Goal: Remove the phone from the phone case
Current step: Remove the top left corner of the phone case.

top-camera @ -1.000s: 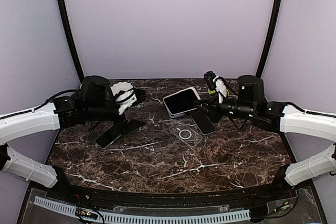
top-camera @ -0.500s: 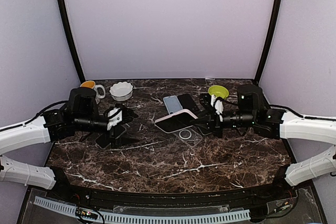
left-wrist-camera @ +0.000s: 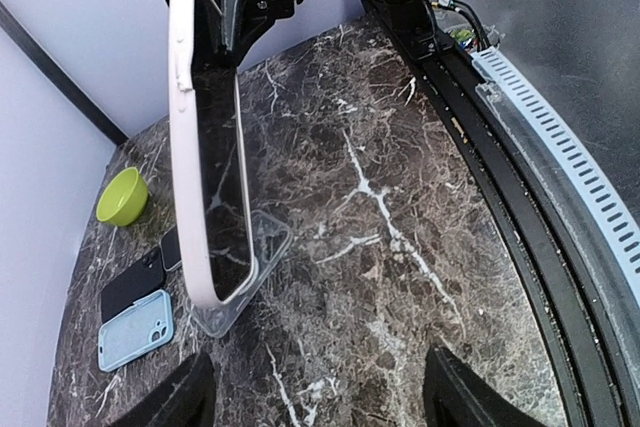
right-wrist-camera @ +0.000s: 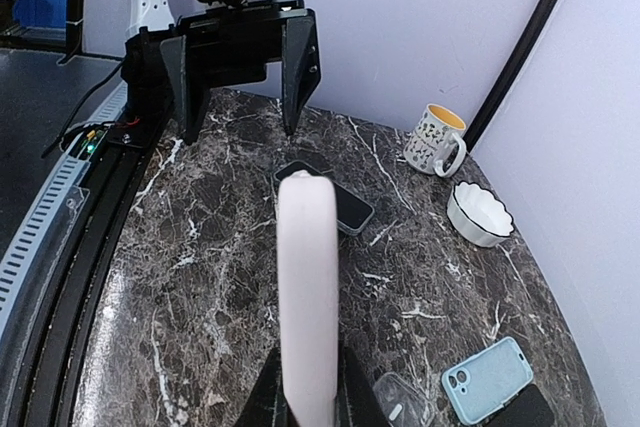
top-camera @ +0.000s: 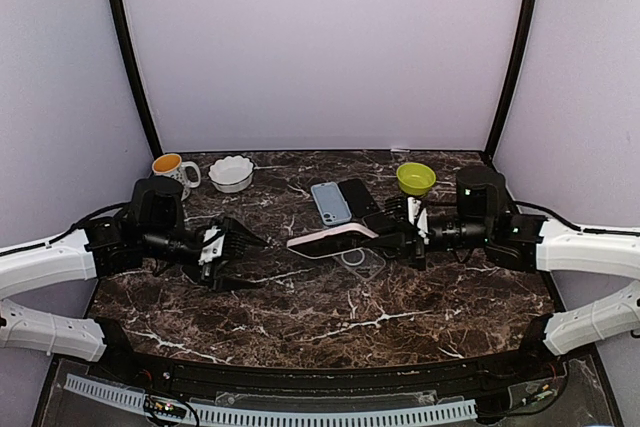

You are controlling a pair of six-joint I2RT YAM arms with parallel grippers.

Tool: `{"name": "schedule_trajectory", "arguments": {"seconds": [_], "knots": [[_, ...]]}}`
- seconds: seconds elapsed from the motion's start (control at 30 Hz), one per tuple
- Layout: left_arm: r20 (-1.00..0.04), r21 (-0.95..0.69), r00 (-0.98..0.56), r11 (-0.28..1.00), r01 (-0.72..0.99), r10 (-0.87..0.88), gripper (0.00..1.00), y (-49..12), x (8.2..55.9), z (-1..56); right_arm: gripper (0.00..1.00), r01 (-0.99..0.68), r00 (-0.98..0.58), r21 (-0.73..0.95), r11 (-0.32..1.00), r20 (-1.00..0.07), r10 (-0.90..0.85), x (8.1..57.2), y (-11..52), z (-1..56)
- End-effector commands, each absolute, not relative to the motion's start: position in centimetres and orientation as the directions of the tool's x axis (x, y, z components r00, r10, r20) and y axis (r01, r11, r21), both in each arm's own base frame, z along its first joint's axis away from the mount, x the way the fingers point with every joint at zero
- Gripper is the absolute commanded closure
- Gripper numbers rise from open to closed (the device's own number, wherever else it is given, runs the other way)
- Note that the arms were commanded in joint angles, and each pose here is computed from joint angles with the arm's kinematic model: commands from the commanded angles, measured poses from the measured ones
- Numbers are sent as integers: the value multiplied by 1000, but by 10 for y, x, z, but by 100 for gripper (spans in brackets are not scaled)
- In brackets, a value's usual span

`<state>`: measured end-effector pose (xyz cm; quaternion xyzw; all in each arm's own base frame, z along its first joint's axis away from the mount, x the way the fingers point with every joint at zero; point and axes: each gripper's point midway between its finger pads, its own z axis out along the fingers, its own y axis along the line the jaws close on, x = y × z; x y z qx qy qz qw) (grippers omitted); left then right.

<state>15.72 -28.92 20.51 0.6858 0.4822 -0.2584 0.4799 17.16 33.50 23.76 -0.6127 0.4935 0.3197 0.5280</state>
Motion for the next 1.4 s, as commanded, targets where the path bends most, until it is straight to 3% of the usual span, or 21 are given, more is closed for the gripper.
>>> {"name": "schedule_trajectory", "arguments": {"seconds": [0.0, 0.47, 1.37], "knots": [[-820, 430, 452, -144, 891, 352, 30, -291, 144, 206, 100, -888, 456, -459, -23, -872, -179, 159, 347, 270], [-833, 421, 478, -241, 874, 278, 49, -297, 128, 199, 100, -849, 517, -498, -177, -852, -82, 124, 362, 280], [-838, 411, 494, -326, 852, 234, 70, -307, 106, 193, 100, -823, 551, -533, -195, -833, -48, 112, 375, 289]]}}
